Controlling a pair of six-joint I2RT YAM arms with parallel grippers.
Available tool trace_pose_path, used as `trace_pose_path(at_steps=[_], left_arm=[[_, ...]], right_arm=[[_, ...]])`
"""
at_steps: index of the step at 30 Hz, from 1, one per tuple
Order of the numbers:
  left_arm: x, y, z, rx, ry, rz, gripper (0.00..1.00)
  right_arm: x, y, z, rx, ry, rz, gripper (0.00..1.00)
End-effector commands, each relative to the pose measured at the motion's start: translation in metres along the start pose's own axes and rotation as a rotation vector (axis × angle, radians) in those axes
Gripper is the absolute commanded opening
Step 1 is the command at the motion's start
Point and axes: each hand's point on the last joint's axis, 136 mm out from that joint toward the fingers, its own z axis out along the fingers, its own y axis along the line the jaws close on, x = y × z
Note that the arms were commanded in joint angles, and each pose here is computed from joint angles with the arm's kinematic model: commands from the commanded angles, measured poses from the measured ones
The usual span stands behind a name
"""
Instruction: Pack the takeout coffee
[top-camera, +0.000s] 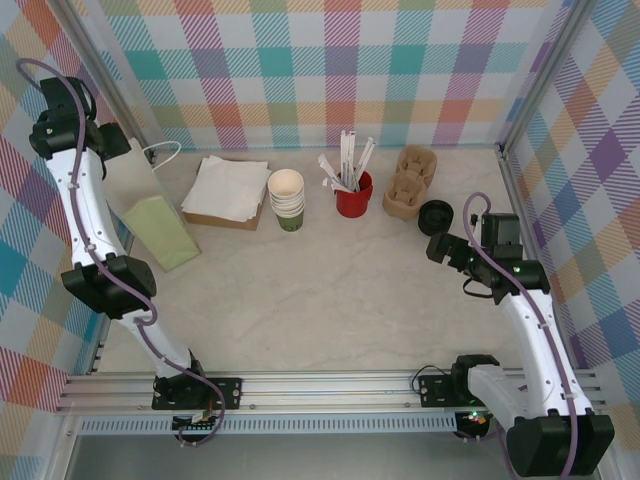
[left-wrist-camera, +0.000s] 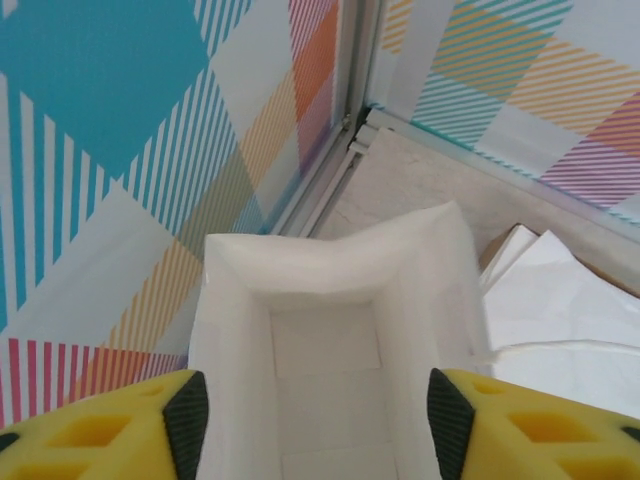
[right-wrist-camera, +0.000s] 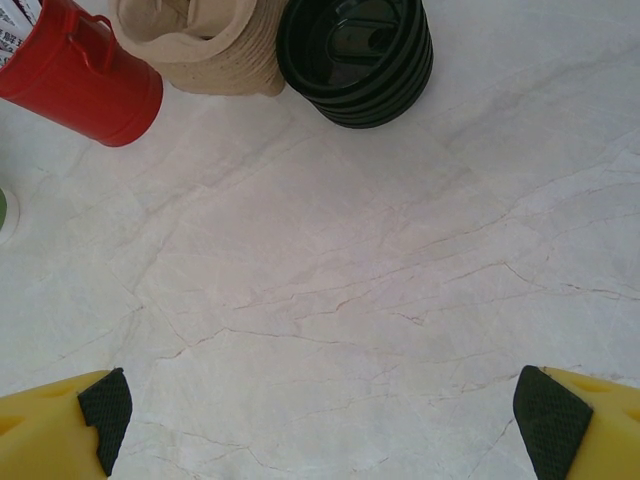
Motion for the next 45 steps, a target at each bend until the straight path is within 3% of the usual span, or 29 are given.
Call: trace_pose_path(at_steps=[1, 8, 14, 19, 25, 33, 45], left_arm=[[-0.005, -0.002, -0.042, 0.067, -0.037, -0.061, 0.67], [-0.003, -0.017, -0.088, 0.187, -0.07, -0.108, 0.74], [0.011, -0.054, -0.124, 0.351, -0.058, -0.122, 0.76], [0.048, -0.122, -0.148, 0.511, -0.002, -0.049, 0.76], [0.102, -0.189, -0.162, 0.609, 0.096, 0.044, 0.76], [0.172, -0.251, -0.137, 0.651, 0.295, 0.1, 0.74], [0.201, -0.286, -0.089, 0.623, 0.458, 0.047, 0.73]], right_arm=[[-0.009, 0.005, -0.014, -0.009, -0.029, -0.022, 1.0], [-0.011, 0.009, -0.019, -0.022, -0.028, -0.016, 1.0], [-0.012, 0.013, -0.02, -0.043, -0.025, 0.014, 1.0], [-0.014, 0.018, -0.022, -0.061, -0.027, 0.03, 1.0], [-0.018, 0.02, -0.023, -0.062, -0.023, 0.033, 1.0], [-0.029, 0.019, -0.014, -0.029, 0.007, 0.012, 1.0], [-0.057, 0.006, 0.033, 0.077, 0.017, 0.045, 1.0]])
